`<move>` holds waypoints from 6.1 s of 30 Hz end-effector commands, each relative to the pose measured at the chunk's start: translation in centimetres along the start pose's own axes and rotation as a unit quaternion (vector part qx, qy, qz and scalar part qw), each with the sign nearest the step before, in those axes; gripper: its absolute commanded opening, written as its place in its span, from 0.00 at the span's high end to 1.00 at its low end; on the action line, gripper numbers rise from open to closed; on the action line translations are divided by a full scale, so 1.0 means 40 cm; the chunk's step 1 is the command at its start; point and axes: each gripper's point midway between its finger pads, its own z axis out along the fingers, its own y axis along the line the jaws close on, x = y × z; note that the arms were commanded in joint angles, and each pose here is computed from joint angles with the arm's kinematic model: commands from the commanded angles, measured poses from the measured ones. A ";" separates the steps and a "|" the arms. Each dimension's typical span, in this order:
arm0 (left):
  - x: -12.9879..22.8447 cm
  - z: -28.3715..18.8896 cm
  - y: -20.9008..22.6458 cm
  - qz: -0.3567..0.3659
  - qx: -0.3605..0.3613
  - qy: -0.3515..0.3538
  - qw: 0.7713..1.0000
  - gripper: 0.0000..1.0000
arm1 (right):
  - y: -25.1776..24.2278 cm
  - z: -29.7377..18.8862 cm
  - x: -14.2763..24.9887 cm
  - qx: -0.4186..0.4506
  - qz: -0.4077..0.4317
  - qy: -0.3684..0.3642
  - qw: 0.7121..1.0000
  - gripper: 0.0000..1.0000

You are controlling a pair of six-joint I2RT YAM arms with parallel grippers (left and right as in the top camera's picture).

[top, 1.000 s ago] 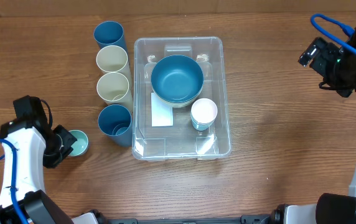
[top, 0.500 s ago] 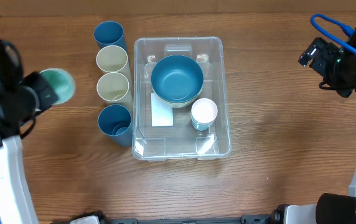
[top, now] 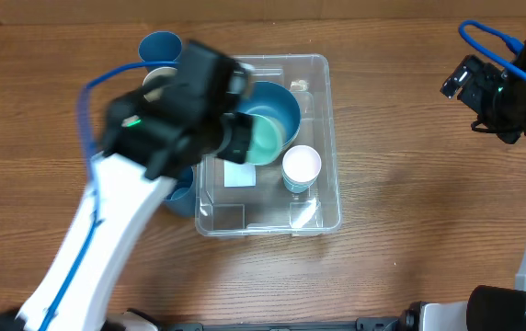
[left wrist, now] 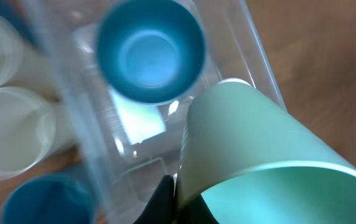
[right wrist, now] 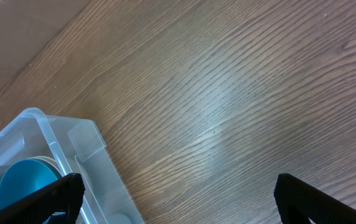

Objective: Pack container
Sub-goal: 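Carry the mint cup with the left gripper and drop it onto the pink cup, then move the left gripper to the far dark blue cup and grasp it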

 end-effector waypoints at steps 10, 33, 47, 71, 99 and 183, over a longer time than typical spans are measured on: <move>0.041 0.262 -0.139 0.107 0.046 0.110 0.987 0.96 | 0.004 -0.012 -0.003 -0.004 0.001 -0.007 1.000 0.00; 0.034 0.298 -0.103 0.107 -0.007 0.110 0.988 0.67 | 0.004 -0.012 -0.003 -0.004 0.001 -0.007 1.000 0.00; -0.214 -0.045 0.098 -0.062 -0.082 -0.071 0.992 0.40 | 0.004 -0.012 -0.003 -0.004 0.001 -0.007 1.000 0.00; -0.153 0.166 0.686 -0.298 -0.021 0.016 0.954 0.42 | 0.004 -0.012 -0.003 -0.004 0.001 -0.007 1.000 0.00; -0.273 0.273 0.710 -0.288 0.003 -0.056 0.956 0.36 | 0.004 -0.012 -0.003 -0.004 0.001 -0.007 1.000 0.00; -0.245 0.296 0.733 -0.339 -0.093 -0.027 0.936 0.43 | 0.004 -0.012 -0.003 -0.004 0.001 -0.007 1.000 0.00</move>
